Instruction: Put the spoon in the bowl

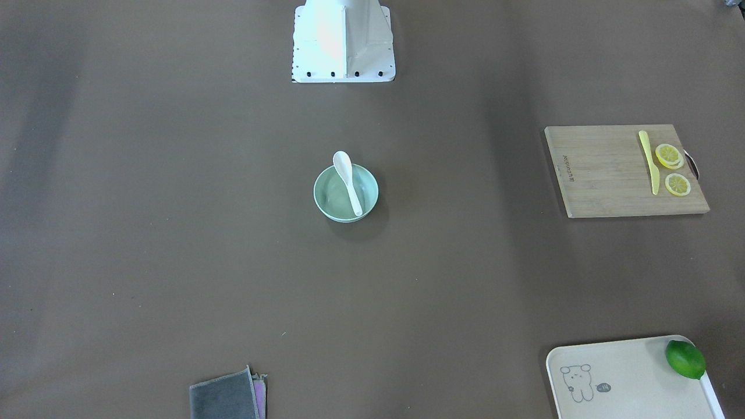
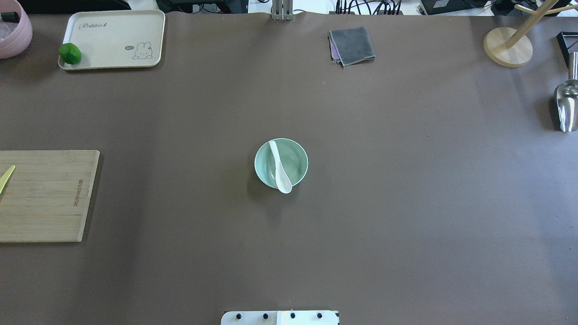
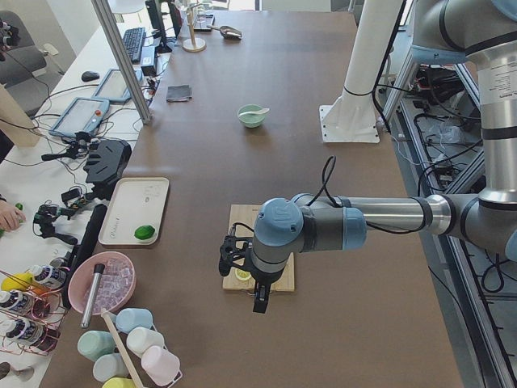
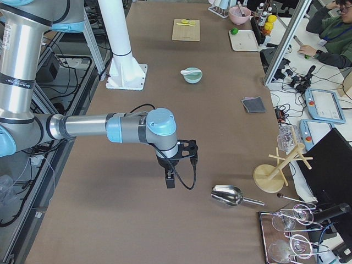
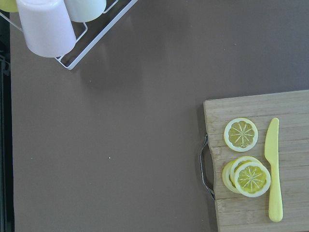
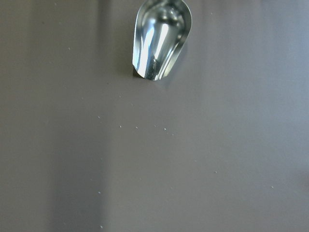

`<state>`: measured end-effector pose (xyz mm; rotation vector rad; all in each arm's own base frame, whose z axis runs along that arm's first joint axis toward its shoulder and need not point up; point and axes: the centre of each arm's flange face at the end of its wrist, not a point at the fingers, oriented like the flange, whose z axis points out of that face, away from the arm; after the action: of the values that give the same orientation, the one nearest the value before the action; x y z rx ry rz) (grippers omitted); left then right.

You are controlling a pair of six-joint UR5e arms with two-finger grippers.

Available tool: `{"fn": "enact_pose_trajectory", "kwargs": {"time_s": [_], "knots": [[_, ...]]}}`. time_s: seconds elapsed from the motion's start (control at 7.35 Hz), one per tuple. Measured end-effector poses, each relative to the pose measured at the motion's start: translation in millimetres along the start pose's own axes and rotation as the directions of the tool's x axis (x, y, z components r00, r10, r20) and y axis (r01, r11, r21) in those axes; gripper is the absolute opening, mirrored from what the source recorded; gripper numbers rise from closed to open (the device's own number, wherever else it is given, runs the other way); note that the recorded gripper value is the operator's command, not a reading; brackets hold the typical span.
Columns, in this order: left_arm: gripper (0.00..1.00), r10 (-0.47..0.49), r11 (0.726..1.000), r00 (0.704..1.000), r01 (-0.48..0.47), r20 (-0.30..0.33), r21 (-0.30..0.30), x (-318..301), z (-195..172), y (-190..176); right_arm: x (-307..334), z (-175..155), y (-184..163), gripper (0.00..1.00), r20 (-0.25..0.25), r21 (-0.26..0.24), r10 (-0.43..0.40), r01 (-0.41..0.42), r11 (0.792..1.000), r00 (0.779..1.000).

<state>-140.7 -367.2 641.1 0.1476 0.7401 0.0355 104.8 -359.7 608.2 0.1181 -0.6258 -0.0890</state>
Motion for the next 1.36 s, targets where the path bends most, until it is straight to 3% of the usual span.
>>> {"fn": "enact_pose_trajectory", "kwargs": {"time_s": [0.27, 0.68, 0.82, 1.36], "knots": [[0.98, 0.001, 1.0, 1.0, -0.001, 0.0, 0.001, 0.7, -0.7, -0.2, 10.0, 16.0, 12.1, 1.0, 0.006, -0.041, -0.012, 0.012, 0.999, 1.0], [0.98, 0.002, 1.0, 1.0, -0.002, 0.0, 0.002, 1.4, -1.4, 0.1, 15.7, 39.3, 21.7, 1.0, 0.114, -0.07, 0.018, -0.01, 0.998, 0.993], [0.98, 0.0, 1.0, 1.0, 0.0, 0.0, 0.0, 1.1, -0.7, 2.2, 16.7, 42.4, 22.8, 1.0, 0.128, -0.073, 0.024, -0.015, 0.997, 0.991], [0.98, 0.015, 1.0, 1.0, -0.015, 0.004, 0.016, -0.2, 1.8, 8.3, 17.1, 45.2, 23.9, 1.0, 0.139, -0.076, 0.028, -0.018, 0.997, 0.99]]}}
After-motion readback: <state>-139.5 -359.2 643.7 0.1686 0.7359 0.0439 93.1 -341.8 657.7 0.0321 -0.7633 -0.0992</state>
